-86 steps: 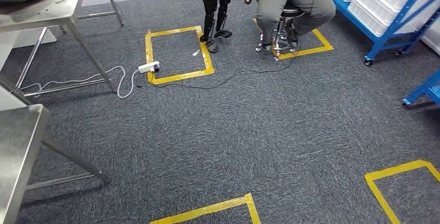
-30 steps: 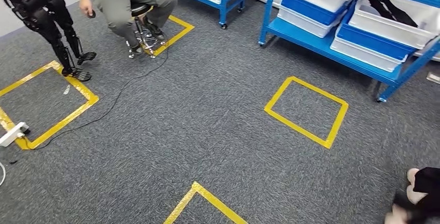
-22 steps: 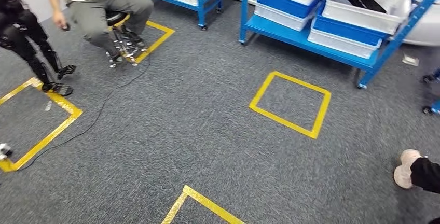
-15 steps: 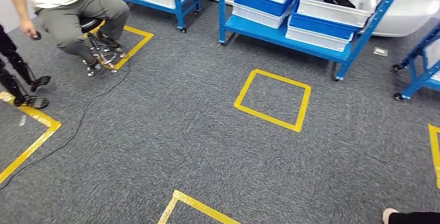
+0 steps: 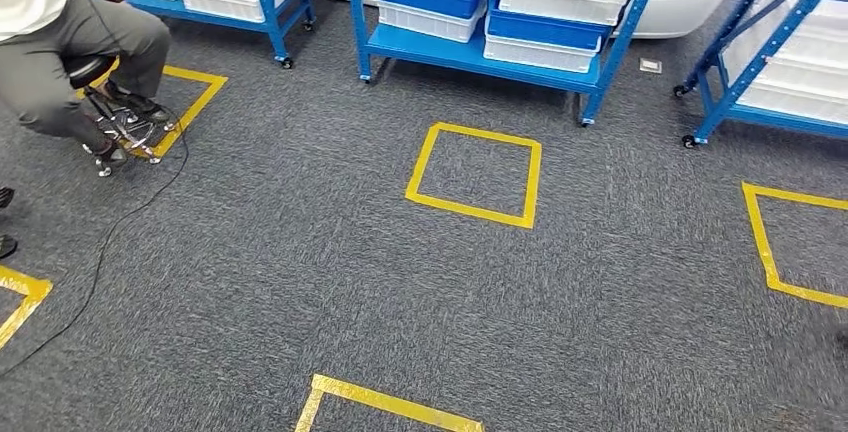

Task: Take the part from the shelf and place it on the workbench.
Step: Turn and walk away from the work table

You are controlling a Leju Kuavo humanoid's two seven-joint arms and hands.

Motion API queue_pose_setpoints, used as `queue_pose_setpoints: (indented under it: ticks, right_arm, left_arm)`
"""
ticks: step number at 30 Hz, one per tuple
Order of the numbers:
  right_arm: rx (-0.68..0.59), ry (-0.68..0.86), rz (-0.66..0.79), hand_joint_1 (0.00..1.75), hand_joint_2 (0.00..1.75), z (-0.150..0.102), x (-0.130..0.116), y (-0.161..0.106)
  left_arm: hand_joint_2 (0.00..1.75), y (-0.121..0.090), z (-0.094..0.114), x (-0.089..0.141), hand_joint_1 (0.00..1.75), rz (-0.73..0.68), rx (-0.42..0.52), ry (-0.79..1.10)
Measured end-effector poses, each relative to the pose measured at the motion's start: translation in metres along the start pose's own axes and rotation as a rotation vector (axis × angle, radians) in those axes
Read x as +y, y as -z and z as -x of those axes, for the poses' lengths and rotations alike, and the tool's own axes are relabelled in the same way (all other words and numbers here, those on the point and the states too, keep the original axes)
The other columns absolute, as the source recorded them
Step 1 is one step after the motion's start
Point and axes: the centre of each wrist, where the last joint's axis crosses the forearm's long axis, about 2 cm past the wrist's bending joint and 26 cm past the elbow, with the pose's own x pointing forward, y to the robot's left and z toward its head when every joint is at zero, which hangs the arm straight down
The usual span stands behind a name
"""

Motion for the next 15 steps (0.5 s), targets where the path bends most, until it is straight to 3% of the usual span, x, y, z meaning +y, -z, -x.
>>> queue_pose_setpoints:
  ticks: [15]
  right_arm:
    - [0.005,-0.057,0.002,0.0,0.0,0.003,0.0002,-0.0005]
  left_arm:
    - [0.0,0.0007,-0.0009,0.0053,0.0,-0.049,-0.068,-0.007]
